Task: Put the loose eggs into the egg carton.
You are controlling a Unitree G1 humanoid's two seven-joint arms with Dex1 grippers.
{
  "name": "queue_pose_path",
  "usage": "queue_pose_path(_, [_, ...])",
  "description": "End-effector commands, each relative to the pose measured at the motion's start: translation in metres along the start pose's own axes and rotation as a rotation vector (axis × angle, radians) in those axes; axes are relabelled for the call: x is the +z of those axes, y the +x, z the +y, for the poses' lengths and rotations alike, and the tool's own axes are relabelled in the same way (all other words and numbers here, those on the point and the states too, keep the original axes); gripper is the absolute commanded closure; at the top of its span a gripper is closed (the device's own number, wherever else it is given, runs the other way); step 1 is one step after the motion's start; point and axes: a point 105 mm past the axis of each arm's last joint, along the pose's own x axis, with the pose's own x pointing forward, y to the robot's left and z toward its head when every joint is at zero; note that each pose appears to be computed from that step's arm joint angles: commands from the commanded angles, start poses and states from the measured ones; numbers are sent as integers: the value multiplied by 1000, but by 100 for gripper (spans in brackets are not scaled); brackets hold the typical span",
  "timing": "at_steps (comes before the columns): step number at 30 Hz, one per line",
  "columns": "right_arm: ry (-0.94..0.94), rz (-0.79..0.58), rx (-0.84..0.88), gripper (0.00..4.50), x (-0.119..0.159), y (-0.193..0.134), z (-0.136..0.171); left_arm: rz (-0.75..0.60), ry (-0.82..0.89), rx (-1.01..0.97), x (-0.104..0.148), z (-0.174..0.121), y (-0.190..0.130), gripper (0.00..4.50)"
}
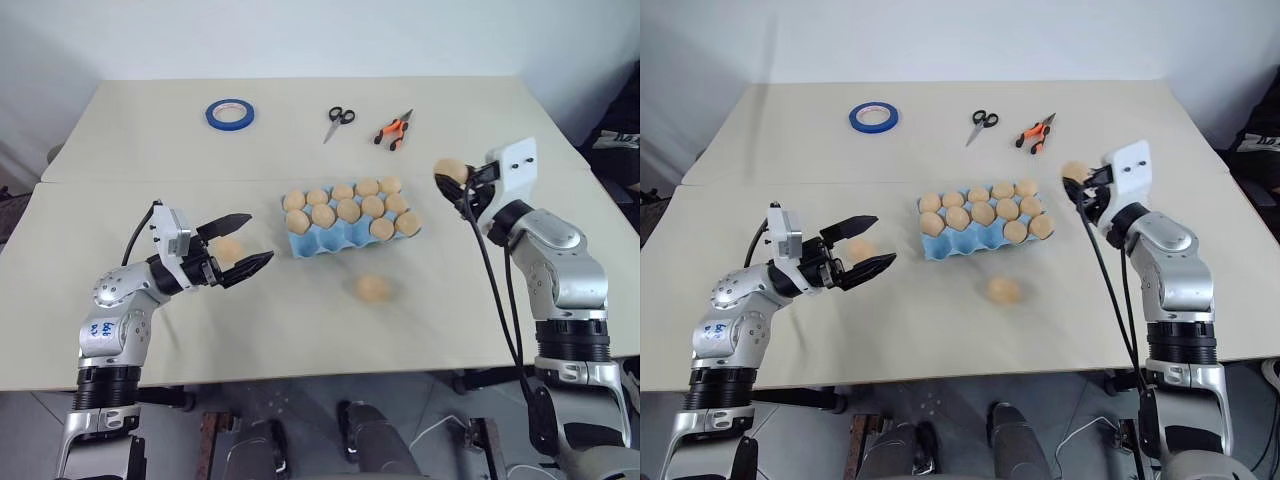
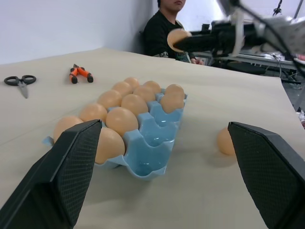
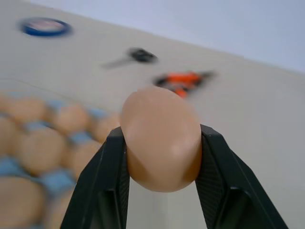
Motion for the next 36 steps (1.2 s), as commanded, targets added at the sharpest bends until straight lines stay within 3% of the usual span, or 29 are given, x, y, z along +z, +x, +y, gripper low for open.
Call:
queue_pose_path(1, [-7,0,179,298,13,-1,51,-15,30,5,9,2,-7,0])
queue_pose_path(6, [-88,55,261,298,-3,9,91,-3,37,9,10,3,-12,0])
queue_pose_path(15, [-68,86,290,298,-24,35,117,1,49,26,11,3,-16,0])
queue_pose_path(24, [-123,107,273,3,-26,32,104,-2,51,48,11,0,-21,0])
queue_pose_path(31, [-138,107,233,3,-22,24,85,-6,48,48,10,0,-19,0])
queue_pose_path(36, [-54,40,341,3,-3,24,111,-10,46,37,10,2,-15,0])
